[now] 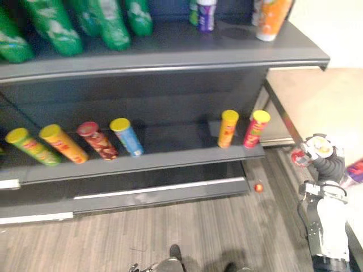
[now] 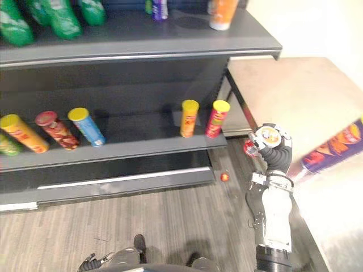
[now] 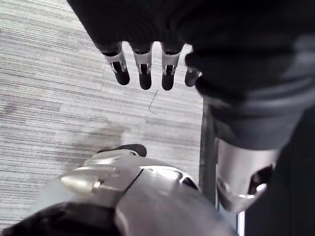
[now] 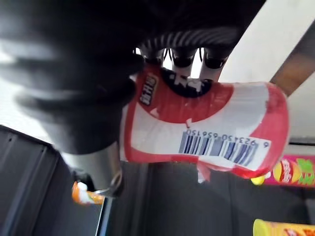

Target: Put the gum and the chips on the shelf.

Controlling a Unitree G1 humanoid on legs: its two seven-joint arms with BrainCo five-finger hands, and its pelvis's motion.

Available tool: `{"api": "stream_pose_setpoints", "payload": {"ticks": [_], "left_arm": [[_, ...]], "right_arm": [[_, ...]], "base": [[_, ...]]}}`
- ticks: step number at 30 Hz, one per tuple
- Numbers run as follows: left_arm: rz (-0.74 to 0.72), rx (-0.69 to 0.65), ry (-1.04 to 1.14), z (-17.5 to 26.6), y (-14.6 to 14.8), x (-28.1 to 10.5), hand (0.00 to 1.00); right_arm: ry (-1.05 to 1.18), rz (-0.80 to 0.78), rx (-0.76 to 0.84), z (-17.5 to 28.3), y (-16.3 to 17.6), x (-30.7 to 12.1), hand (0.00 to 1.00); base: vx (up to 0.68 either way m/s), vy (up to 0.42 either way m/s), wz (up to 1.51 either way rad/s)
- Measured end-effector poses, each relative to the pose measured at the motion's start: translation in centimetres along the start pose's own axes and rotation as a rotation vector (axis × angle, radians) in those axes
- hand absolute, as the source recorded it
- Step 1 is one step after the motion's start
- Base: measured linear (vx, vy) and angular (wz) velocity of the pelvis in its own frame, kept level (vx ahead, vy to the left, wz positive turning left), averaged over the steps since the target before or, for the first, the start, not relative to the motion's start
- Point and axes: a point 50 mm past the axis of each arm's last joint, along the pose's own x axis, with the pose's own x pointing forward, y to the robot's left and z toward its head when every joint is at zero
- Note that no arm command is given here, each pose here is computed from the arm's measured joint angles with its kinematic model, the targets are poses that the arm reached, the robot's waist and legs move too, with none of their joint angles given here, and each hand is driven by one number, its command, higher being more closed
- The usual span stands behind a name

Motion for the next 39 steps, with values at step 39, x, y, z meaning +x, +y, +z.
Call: {"api": "stream_pose_setpoints", "payload": {"ticks": [39], "left_arm": [[0.0, 0.01, -0.004, 0.1, 1.2, 0.0, 0.0]], "right_arm": [[0.045, 0.137, 0.03, -1.1, 3.5, -0.2, 1.0]], "base": [[0.02, 0.0, 0.15]]}}
